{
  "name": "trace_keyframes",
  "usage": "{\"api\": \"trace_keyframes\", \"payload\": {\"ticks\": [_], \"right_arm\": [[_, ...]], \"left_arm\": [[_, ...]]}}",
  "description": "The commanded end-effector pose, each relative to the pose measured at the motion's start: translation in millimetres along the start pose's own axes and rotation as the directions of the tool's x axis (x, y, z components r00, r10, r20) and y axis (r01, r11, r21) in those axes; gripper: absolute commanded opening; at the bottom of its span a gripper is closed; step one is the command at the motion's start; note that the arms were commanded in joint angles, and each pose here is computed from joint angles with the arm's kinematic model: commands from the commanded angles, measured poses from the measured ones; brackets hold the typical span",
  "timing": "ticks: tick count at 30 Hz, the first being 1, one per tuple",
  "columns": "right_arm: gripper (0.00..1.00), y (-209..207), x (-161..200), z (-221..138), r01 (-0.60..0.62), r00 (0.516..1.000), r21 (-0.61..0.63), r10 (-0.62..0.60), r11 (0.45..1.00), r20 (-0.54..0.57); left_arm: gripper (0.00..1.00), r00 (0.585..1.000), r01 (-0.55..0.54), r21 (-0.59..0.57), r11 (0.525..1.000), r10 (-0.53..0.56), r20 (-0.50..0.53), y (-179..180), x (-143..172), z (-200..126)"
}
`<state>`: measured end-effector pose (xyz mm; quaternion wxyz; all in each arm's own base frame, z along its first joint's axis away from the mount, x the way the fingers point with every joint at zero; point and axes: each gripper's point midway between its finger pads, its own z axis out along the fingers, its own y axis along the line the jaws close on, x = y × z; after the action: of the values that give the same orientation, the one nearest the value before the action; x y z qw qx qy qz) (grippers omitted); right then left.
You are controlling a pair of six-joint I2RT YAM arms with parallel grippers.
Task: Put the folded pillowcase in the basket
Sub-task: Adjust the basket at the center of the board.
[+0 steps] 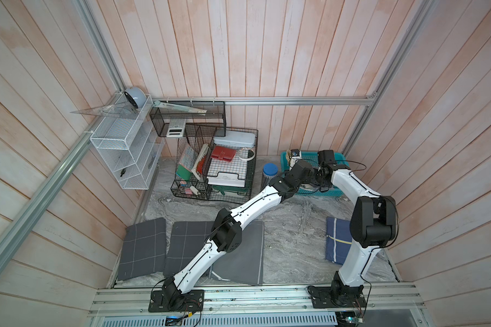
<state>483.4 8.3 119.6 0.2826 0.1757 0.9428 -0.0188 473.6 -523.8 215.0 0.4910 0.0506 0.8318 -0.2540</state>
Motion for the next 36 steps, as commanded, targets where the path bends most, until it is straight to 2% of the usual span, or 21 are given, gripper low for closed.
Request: {"api": "trace_keyframes", "payload": {"ticks": [1, 6, 11, 13, 15, 16, 17, 22, 26, 36], "right_arm": [[0.00, -1, 21, -12, -0.002, 0.998, -0.016, 0.001, 1.000, -0.057], [0.00, 7, 33, -28, 0.009, 0.999, -0.076, -0.012, 0.997, -0.042], [0.00, 11, 45, -38, 0.012, 0.998, -0.117, -0.018, 0.993, -0.054], [0.00, 6, 43, -44, 0.012, 0.999, -0.095, -0.015, 0.995, -0.031], [0.00, -10, 32, -53, -0.013, 1.000, -0.024, 0.014, 1.000, 0.026], [0.00, -18, 27, -57, -0.044, 0.997, 0.014, 0.044, 0.999, 0.059], [0.00, -26, 20, -59, -0.057, 0.994, 0.039, 0.053, 0.998, 0.097], [0.00, -47, -4, -60, -0.096, 0.973, 0.066, 0.080, 0.993, 0.218], [0.00, -62, -17, -43, -0.129, 0.969, 0.077, 0.109, 0.989, 0.222], [0.00, -64, -41, -8, -0.156, 0.961, 0.009, 0.149, 0.988, 0.233]], "left_arm": [[0.00, 1.000, -0.031, -0.009, 0.999, 0.031, -0.001, -5, 0, -11], [0.00, 0.998, -0.054, -0.014, 0.998, 0.054, 0.011, -12, 2, -33], [0.00, 0.998, -0.029, -0.033, 0.999, 0.031, 0.047, -4, 2, -53], [0.00, 0.998, -0.019, -0.036, 0.999, 0.021, 0.060, -1, -1, -58], [0.00, 0.998, -0.014, -0.037, 0.999, 0.016, 0.066, -1, -4, -60], [0.00, 0.998, -0.027, -0.008, 1.000, 0.027, 0.054, -18, 7, -66], [0.00, 0.998, -0.023, -0.006, 1.000, 0.023, 0.054, -19, 7, -65], [0.00, 0.999, -0.014, -0.016, 1.000, 0.015, 0.042, -22, 15, -52], [0.00, 0.999, -0.018, -0.022, 1.000, 0.018, 0.028, -26, 24, -34], [0.00, 0.999, -0.019, -0.007, 1.000, 0.019, 0.030, -26, 43, 7]]}}
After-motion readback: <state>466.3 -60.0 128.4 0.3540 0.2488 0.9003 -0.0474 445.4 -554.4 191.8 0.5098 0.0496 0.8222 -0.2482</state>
